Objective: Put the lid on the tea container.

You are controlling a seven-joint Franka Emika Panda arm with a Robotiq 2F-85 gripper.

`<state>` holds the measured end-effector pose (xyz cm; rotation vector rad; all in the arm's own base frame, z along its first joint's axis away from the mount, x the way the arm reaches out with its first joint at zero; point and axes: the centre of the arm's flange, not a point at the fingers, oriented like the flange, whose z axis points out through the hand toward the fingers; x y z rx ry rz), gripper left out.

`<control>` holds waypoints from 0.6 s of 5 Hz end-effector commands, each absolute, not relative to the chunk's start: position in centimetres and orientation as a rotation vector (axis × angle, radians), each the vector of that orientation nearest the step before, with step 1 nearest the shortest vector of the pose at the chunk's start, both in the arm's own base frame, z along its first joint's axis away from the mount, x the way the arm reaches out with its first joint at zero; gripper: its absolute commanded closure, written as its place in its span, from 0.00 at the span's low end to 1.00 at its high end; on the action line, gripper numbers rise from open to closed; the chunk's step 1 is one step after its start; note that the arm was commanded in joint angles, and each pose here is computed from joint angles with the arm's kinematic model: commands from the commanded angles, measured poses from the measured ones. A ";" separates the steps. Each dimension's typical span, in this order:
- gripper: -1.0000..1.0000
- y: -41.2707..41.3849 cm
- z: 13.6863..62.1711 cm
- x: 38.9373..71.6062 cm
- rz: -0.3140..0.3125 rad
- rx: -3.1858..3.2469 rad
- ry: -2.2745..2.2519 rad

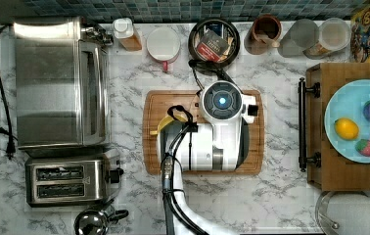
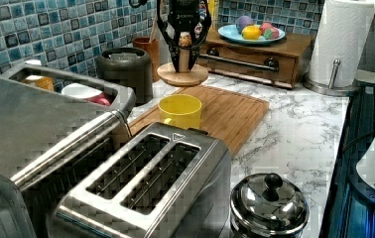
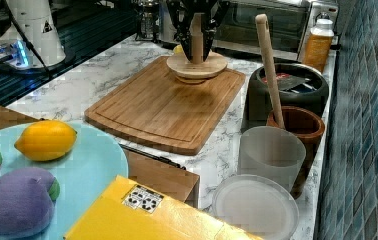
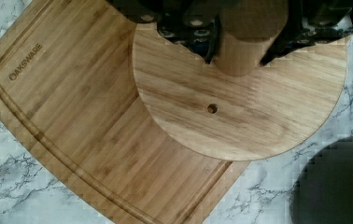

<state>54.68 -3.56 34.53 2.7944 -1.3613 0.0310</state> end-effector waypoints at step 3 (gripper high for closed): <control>1.00 -4.0 61.4 60.6 0.739 2.872 -1.515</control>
